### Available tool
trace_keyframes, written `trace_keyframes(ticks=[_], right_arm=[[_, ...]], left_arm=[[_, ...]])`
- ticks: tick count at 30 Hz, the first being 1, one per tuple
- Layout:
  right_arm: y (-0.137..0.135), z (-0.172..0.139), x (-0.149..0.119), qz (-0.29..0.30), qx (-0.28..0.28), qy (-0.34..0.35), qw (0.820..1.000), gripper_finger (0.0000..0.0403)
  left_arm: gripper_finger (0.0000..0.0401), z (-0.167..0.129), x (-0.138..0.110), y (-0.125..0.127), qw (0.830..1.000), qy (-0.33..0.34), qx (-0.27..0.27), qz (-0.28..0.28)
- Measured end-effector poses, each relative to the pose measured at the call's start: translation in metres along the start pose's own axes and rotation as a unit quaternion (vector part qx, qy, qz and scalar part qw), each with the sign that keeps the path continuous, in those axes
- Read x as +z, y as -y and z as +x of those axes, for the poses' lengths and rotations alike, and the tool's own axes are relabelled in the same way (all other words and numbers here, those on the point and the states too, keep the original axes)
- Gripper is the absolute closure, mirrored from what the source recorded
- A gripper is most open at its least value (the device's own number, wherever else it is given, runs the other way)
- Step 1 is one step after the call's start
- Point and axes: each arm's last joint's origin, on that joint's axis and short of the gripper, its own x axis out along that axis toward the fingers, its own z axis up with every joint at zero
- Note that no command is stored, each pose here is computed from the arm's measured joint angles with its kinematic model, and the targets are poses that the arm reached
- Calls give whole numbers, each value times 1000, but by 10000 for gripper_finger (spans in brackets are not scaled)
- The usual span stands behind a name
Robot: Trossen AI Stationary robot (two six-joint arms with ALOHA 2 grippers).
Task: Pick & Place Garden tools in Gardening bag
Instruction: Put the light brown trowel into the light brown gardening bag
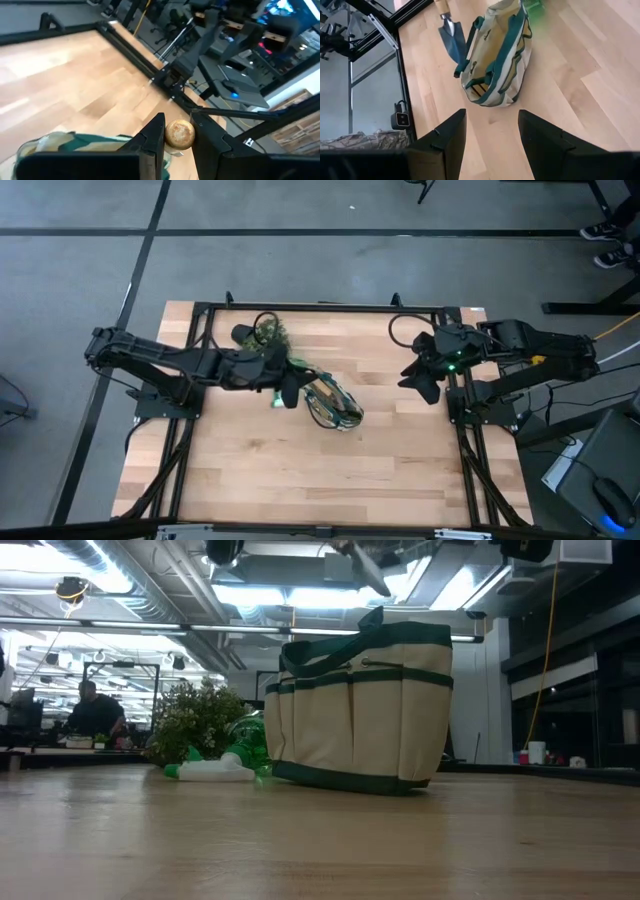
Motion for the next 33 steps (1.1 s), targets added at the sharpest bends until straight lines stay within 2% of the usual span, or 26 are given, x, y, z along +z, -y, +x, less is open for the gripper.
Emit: trace_keyframes(ticks=[7, 17, 33], right_arm=[[0, 3, 1, 3, -3, -2, 1000, 222], [-3, 24, 7, 5, -20, -27, 999, 222], [-16, 64, 13, -13, -21, -56, 998, 222]], left_arm=[[333, 9, -6, -12, 998, -32, 44, -36], [331, 42, -25, -25, 992, -54, 93, -70], [329, 65, -46, -33, 985, -89, 120, -92]])
